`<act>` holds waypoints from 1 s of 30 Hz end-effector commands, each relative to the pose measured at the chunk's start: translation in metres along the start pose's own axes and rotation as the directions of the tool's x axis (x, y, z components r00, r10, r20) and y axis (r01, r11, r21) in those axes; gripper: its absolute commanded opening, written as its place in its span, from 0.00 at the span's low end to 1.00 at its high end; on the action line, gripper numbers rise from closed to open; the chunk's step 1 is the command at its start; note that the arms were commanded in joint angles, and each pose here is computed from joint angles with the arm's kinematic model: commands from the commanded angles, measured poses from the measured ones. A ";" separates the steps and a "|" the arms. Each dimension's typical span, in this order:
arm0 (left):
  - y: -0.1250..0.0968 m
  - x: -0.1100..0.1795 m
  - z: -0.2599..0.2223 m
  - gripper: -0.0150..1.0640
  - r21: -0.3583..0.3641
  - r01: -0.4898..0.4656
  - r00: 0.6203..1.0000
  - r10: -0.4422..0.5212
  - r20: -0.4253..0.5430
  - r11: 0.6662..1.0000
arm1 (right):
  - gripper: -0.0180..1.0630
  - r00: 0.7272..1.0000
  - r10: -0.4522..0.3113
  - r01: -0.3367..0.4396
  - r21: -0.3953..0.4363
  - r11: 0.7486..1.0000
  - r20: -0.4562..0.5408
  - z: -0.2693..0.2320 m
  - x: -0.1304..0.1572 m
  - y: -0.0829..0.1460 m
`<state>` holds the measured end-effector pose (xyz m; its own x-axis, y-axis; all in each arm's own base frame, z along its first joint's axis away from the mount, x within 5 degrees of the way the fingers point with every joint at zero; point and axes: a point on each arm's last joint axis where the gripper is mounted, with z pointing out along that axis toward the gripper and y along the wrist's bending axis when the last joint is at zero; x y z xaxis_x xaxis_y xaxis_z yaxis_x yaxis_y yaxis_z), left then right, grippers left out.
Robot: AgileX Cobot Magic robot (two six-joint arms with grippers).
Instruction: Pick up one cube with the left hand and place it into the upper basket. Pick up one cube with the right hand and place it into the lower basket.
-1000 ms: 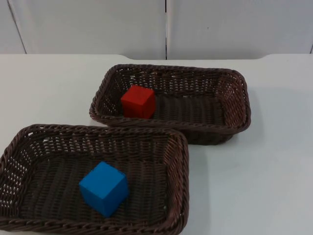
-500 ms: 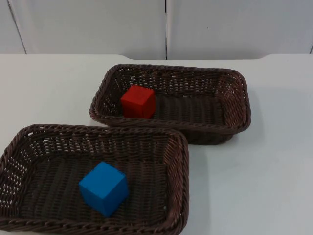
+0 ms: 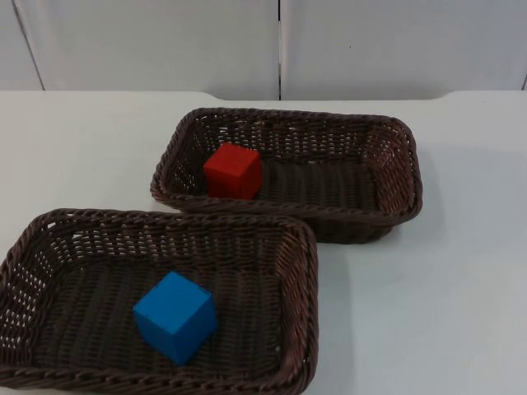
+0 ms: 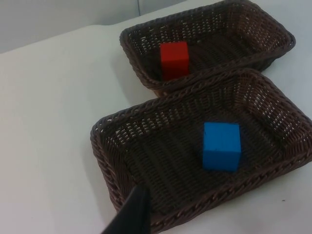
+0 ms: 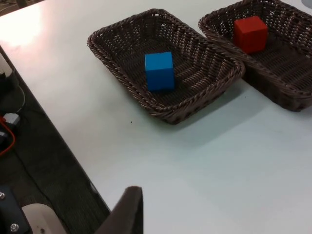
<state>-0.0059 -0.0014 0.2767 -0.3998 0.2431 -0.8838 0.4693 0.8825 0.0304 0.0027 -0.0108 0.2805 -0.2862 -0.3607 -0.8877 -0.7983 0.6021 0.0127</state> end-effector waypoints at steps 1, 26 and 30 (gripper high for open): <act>0.001 0.001 0.000 0.99 -0.006 0.000 1.000 0.000 -0.004 1.000 | 0.99 1.000 -0.009 0.009 -0.008 1.000 0.003 0.000 0.000 0.000; 0.001 0.001 0.000 0.99 -0.008 -0.001 1.000 0.001 -0.004 1.000 | 0.99 1.000 -0.012 0.012 -0.001 1.000 0.006 0.000 0.000 0.000; 0.001 0.001 0.000 0.99 -0.008 -0.001 1.000 0.001 -0.004 1.000 | 0.99 1.000 -0.012 0.012 -0.001 1.000 0.006 0.000 0.000 0.000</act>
<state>-0.0056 -0.0007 0.2767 -0.3983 0.2470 -0.8834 0.4650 0.8845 0.0377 0.0029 -0.0109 0.2805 -0.2854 -0.3612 -0.8878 -0.7976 0.6030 0.0111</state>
